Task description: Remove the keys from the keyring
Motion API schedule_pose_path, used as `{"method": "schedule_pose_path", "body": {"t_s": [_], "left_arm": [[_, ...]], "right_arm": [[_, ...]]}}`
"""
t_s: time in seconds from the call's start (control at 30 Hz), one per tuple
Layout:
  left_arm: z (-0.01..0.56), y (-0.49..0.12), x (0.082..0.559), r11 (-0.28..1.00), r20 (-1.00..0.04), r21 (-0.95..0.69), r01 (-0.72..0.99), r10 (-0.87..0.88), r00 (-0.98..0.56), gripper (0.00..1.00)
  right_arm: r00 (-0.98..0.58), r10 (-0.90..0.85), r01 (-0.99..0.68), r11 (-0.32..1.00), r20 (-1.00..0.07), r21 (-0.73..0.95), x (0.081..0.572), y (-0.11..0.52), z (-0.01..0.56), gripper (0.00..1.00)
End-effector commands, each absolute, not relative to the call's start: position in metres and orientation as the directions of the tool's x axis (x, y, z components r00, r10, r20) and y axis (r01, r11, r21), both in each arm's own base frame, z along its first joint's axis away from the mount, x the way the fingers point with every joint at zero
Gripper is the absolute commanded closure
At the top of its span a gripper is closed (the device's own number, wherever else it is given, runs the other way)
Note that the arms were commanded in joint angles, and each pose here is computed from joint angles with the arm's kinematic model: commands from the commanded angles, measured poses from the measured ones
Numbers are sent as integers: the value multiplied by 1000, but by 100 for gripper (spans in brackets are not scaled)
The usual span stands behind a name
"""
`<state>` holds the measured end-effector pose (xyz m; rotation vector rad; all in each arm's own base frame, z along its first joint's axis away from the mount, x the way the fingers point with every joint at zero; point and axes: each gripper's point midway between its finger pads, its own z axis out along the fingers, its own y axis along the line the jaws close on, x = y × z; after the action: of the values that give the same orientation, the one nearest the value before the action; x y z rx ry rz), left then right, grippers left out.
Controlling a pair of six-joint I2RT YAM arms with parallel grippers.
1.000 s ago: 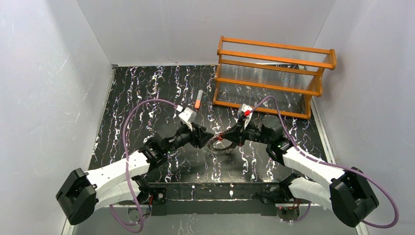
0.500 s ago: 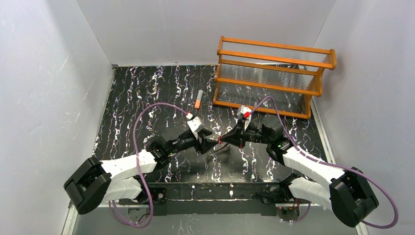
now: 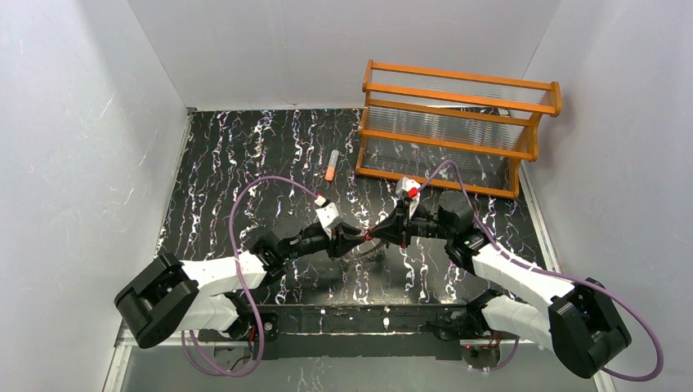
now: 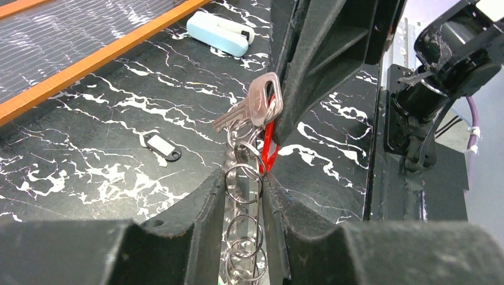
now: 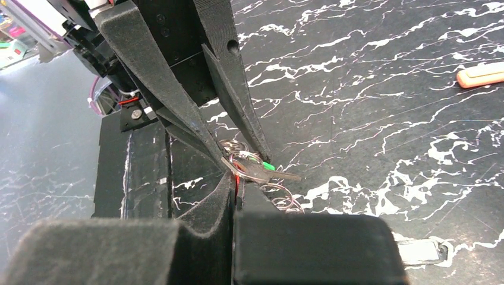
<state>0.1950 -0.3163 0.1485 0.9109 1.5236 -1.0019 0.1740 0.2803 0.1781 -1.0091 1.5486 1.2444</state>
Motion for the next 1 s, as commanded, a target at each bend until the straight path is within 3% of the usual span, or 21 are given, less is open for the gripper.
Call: {"method": "schedule_pose_path", "body": {"t_s": [0.0,0.1,0.2,0.63,0.77,0.9,0.97], "left_arm": [[134,-306,194,366,-991,-72,928,80,-108,75],[131,-302,191,364,-993,-47,930,82,-83,63],[130,-303,187,334,-994,-10,942,96,-44,56],[140,-319,191,281,-997,17,959,80,-6,53],[146,-325,197,283,-997,36,958,69,17,61],[153,-325,207,311,-994,98,945,74,79,89],[157,-318,213,345,-985,167,923,90,145,98]], "right_arm": [[-245,-42,-967,78,-969,241,165,282,193,99],[-252,-45,-965,91,-967,247,168,281,193,99],[-259,-54,-964,78,-964,254,167,282,192,99],[-270,-71,-962,-20,-960,272,153,284,195,99],[-278,-81,-958,-49,-957,282,149,284,195,99],[-281,-85,-958,-42,-956,285,148,283,193,99],[-276,-79,-961,-3,-958,277,150,280,194,99]]}}
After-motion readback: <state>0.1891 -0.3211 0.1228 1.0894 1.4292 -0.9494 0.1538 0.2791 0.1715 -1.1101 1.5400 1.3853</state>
